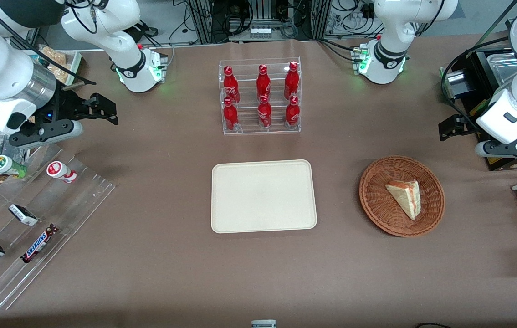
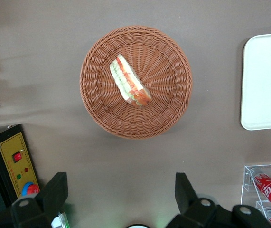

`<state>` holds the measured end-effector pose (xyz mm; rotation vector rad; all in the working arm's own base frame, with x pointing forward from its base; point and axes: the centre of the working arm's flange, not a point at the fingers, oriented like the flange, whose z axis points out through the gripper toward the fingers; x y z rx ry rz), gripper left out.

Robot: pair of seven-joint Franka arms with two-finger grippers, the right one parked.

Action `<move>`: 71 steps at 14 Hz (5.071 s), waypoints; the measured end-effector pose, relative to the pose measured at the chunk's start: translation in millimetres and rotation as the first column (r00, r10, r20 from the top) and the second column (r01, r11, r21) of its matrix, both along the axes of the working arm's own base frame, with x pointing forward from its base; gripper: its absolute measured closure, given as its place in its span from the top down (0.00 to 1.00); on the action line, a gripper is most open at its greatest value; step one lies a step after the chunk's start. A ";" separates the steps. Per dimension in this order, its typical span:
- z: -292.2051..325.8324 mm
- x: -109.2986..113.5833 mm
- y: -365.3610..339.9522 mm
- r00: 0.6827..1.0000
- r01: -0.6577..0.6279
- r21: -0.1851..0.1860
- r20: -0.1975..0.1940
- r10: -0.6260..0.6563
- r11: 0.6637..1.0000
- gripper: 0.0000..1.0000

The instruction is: Place sandwich from basket to tray

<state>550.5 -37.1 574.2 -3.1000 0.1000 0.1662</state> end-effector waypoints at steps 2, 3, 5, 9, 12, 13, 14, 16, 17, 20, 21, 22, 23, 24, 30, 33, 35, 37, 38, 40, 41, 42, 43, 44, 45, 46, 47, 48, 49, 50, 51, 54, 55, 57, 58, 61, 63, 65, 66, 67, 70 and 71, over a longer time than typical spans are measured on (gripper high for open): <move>0.1 -0.1 0.0 1.000 0.000 0.000 0.000 0.000 1.000 1.00; 0.1 -0.1 0.0 1.000 0.000 0.000 -0.001 0.000 1.000 1.00; 0.0 -0.2 0.1 1.000 0.000 0.000 -0.002 0.000 1.000 1.00; 0.4 -0.2 1.1 1.000 -0.002 0.000 -0.001 0.002 1.000 1.00; -3.8 -0.1 10.6 1.000 -0.019 0.002 -0.014 0.019 1.000 1.00; -13.6 0.8 14.8 0.999 -0.027 0.003 -0.030 0.027 1.000 1.00; -30.0 3.6 18.0 0.999 -0.032 0.005 -0.043 0.033 0.999 1.00; -76.9 12.1 21.0 0.998 -0.036 0.006 -0.048 0.036 0.999 1.00; -102.9 14.4 23.2 0.998 -0.038 0.007 -0.044 0.039 0.999 1.00; -171.3 9.7 30.3 0.998 -0.058 0.005 -0.006 0.058 0.998 1.00; -187.9 6.1 31.3 0.995 -0.099 0.007 0.014 0.099 0.995 1.00; -203.2 2.1 31.3 0.986 -0.162 0.008 0.039 0.162 0.987 1.00; -216.5 -1.8 31.1 0.970 -0.235 0.005 0.066 0.234 0.972 1.00; -228.6 -5.2 30.5 0.946 -0.311 -0.001 0.092 0.310 0.950 1.00; -280.6 4.0 22.4 0.706 -0.685 -0.072 0.182 0.685 0.725 1.00; -311.0 7.1 20.1 0.666 -0.724 -0.077 0.180 0.724 0.685 1.00; -322.3 7.1 19.6 0.646 -0.744 -0.078 0.168 0.744 0.663 0.85; -324.7 7.1 17.7 0.639 -0.752 -0.077 0.163 0.752 0.655 0.63; -322.3 8.9 15.6 0.641 -0.749 -0.080 0.164 0.750 0.657 0.51; -309.4 18.2 6.4 0.655 -0.741 -0.062 0.149 0.741 0.668 0.33; -297.1 26.0 -2.5 0.669 -0.733 -0.043 0.134 0.731 0.678 0.26; -281.8 34.6 -15.9 0.686 -0.720 -0.029 0.124 0.717 0.694 0.23; -266.6 42.0 -34.0 0.707 -0.700 -0.021 0.118 0.697 0.714 0.23; -253.8 47.5 -57.6 0.733 -0.673 -0.021 0.118 0.670 0.740 0.23; -245.9 50.5 -85.5 0.761 -0.639 -0.027 0.122 0.637 0.769 0.23; -242.8 51.7 -116.1 0.789 -0.602 -0.035 0.129 0.601 0.798 0.23; -243.0 51.8 -148.5 0.817 -0.561 -0.042 0.135 0.561 0.827 0.23; -245.0 51.2 -179.7 0.841 -0.522 -0.046 0.139 0.523 0.852 0.20; -248.0 49.9 -212.9 0.866 -0.480 -0.044 0.139 0.481 0.876 0.16; -251.3 47.3 -247.1 0.889 -0.437 -0.033 0.132 0.438 0.899 0.15; -254.1 43.6 -283.0 0.911 -0.394 -0.019 0.123 0.394 0.919 0.15; -263.3 27.2 -380.7 0.939 -0.318 -0.002 0.141 0.315 0.948 0.15; -269.7 19.5 -406.8 0.938 -0.310 0.006 0.162 0.305 0.951 0.15; -289.1 0.2 -450.2 0.941 -0.287 0.024 0.193 0.277 0.958 0.15; -300.4 -9.8 -465.9 0.946 -0.269 0.034 0.198 0.258 0.962 0.15; -325.1 -26.3 -487.0 0.952 -0.250 0.050 0.193 0.236 0.967 0.15; -334.9 -26.0 -488.1 0.947 -0.268 0.044 0.196 0.254 0.963 0.19; -338.8 -24.2 -487.6 0.941 -0.286 0.038 0.202 0.273 0.957 0.26; -333.1 -22.1 -488.5 0.936 -0.294 0.027 0.208 0.282 0.955 0.35; -318.8 -18.7 -490.4 0.931 -0.301 0.007 0.220 0.292 0.954 0.46; -232.0 -12.0 -485.9 0.914 -0.323 -0.043 0.247 0.323 0.946 0.75; -196.8 -10.4 -475.8 0.907 -0.345 -0.053 0.239 0.347 0.937 0.84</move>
